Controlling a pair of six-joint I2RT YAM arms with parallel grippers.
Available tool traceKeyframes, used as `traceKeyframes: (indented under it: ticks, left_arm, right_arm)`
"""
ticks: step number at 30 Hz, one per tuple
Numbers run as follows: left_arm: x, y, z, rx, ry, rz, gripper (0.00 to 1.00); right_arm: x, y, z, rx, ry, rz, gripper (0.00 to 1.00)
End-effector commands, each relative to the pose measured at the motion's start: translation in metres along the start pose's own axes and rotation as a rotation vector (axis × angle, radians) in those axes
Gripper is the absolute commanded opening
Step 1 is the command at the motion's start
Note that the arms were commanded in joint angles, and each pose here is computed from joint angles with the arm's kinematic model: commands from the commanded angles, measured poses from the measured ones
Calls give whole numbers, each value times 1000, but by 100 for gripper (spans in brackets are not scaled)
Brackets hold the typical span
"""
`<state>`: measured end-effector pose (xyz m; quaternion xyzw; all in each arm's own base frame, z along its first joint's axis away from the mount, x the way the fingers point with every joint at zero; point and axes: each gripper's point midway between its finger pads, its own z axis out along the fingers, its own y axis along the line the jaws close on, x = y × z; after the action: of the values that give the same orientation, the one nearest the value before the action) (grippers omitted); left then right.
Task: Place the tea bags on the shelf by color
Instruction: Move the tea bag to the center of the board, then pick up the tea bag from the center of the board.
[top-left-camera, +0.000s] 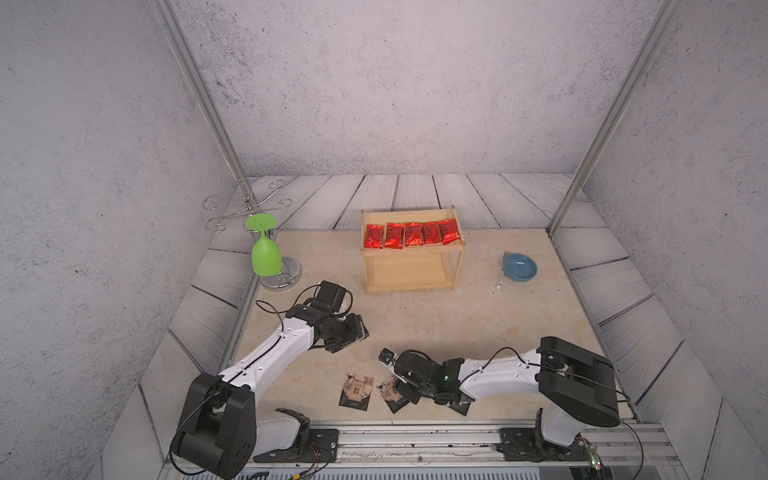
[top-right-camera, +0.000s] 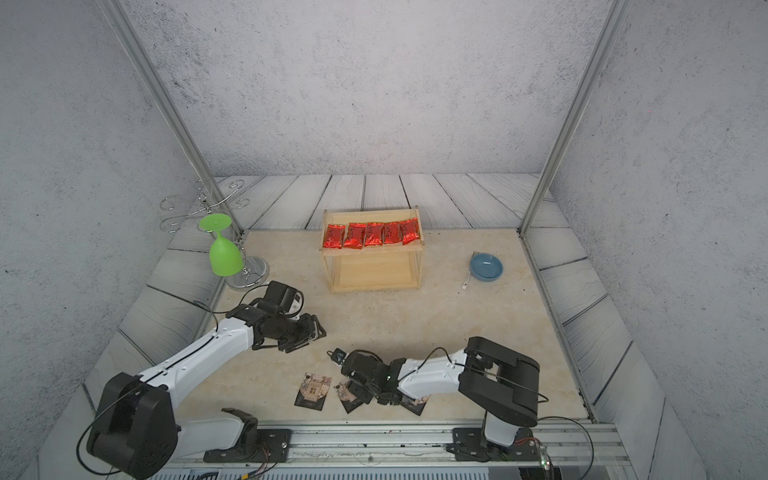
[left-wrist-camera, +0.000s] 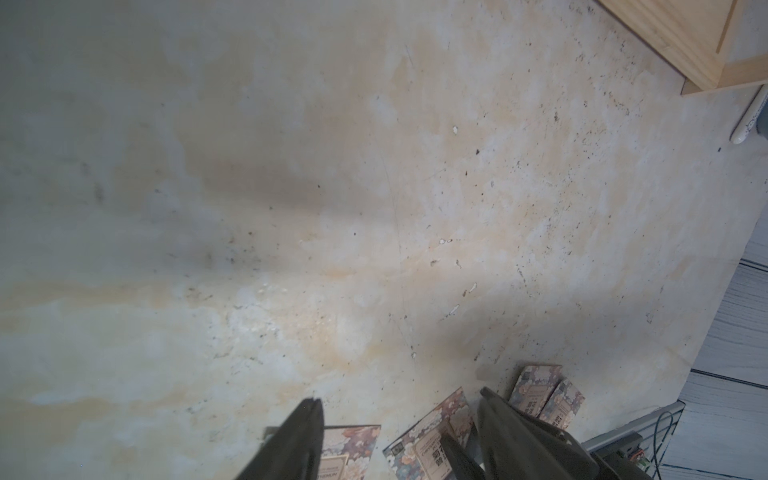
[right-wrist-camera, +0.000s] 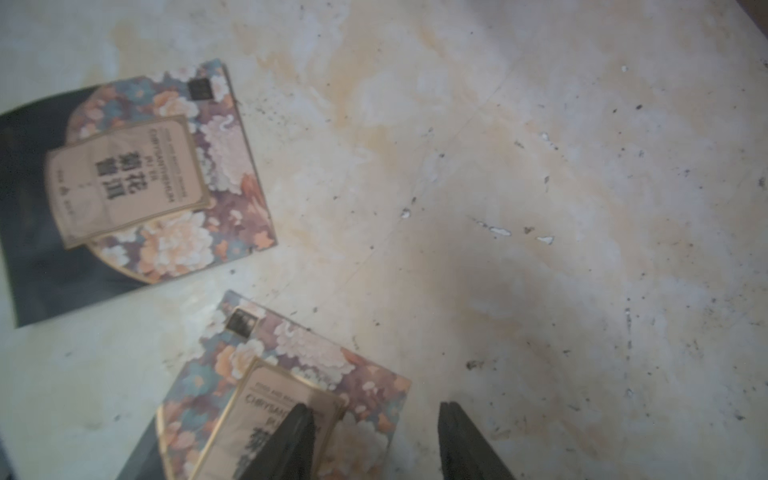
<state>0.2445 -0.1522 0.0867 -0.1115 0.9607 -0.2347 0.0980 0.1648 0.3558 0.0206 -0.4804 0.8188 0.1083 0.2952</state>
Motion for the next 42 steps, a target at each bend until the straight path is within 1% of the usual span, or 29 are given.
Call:
traceKeyframes:
  ticks: [1, 9, 12, 15, 18, 20, 23, 26, 28, 33, 35, 42]
  left_arm:
    - [8, 1, 8, 36, 35, -24, 64]
    - [25, -2, 13, 111, 77, -9, 60]
    - [28, -7, 13, 153, 78, 11, 60]
    - [27, -22, 13, 215, 76, 43, 57]
    - [22, -45, 17, 263, 70, 109, 49]
    - [21, -58, 23, 280, 82, 147, 48]
    - [26, -62, 38, 287, 121, 147, 47]
    - [29, -58, 48, 278, 148, 135, 46]
    - [29, -54, 53, 268, 155, 135, 46]
    - [31, -49, 66, 257, 173, 123, 46]
    - [29, -50, 68, 261, 174, 119, 46]
    - [34, -47, 74, 254, 180, 110, 46]
  right_arm:
    - [7, -20, 11, 64, 34, 49, 52]
    - [8, -56, 27, 92, 57, 152, 51]
    - [0, -72, 32, 98, 53, 202, 51]
    - [-12, -84, 37, 93, 46, 219, 50]
    - [-33, -94, 23, 49, -21, 276, 50]
    - [-45, -98, 4, -5, -71, 367, 50]
    - [-45, -100, -23, -66, -97, 500, 50]
    - [-34, -96, -40, -140, -61, 644, 50]
    - [-28, -89, -45, -191, -32, 716, 51]
    - [-17, -75, -45, -262, 76, 790, 51]
    - [-16, -67, -43, -317, 90, 810, 51]
    - [-12, -56, -32, -405, 122, 864, 51]
